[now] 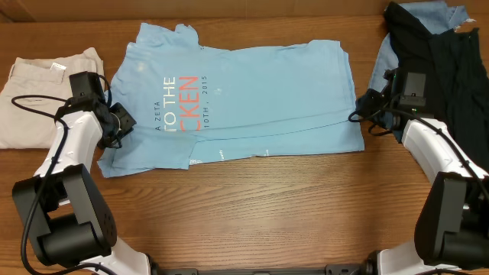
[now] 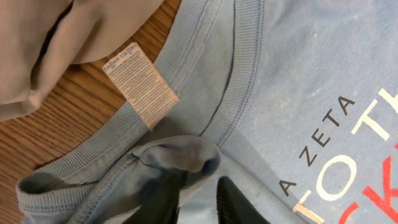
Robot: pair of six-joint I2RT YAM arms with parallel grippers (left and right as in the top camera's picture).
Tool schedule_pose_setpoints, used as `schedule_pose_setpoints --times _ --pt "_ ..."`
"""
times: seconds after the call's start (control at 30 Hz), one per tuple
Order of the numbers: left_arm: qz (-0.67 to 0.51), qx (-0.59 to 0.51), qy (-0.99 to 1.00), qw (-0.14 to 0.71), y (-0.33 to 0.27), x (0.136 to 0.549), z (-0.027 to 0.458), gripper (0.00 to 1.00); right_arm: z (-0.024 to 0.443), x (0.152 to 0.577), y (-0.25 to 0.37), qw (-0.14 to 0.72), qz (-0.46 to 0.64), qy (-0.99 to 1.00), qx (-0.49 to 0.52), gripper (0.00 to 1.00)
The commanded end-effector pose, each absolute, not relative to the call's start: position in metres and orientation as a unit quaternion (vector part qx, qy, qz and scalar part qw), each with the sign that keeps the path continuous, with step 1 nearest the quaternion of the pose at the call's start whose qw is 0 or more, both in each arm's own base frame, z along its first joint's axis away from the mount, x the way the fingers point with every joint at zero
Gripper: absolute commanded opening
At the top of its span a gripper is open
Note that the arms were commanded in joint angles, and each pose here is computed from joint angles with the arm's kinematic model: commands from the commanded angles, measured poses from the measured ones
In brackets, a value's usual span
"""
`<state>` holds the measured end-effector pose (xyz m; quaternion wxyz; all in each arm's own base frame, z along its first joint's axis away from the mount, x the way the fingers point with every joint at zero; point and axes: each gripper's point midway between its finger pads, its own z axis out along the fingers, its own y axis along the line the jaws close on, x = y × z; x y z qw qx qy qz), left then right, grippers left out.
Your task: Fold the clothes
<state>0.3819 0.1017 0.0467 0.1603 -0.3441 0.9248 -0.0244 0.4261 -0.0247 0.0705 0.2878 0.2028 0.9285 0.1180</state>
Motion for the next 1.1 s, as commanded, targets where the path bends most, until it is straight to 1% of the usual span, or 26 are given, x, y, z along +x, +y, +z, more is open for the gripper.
schedule_pose_setpoints --times 0.0,0.17,0.27,0.33,0.47,0.77,0.93,1.07 --pt "-0.043 -0.349 0.924 0.150 0.097 0.381 0.041 0.33 0.068 0.424 -0.022 0.281 0.118 0.931 0.198 0.52" --pt "-0.064 -0.331 0.932 0.134 0.087 0.377 0.040 0.41 0.058 0.408 -0.020 0.244 0.114 0.941 0.204 0.53" --pt "-0.064 -0.333 0.935 0.102 0.082 0.363 0.036 0.44 0.053 0.398 -0.019 0.221 0.112 0.946 0.207 0.53" --pt "-0.062 -0.335 0.937 0.080 0.079 0.352 0.034 0.50 0.051 0.393 -0.018 0.211 0.112 0.948 0.209 0.53" --pt "-0.049 -0.332 0.941 0.050 0.078 0.337 0.032 0.56 0.049 0.389 -0.018 0.202 0.110 0.950 0.210 0.53" --pt "0.004 -0.329 0.943 0.053 0.096 0.331 0.031 0.57 0.047 0.385 -0.017 0.193 0.110 0.952 0.211 0.53" --pt "0.016 -0.330 0.941 0.079 0.104 0.342 0.033 0.59 0.046 0.384 -0.017 0.190 0.109 0.952 0.212 0.53" --pt "0.016 -0.329 0.939 0.100 0.107 0.352 0.034 0.59 0.046 0.383 -0.017 0.188 0.109 0.953 0.212 0.53"
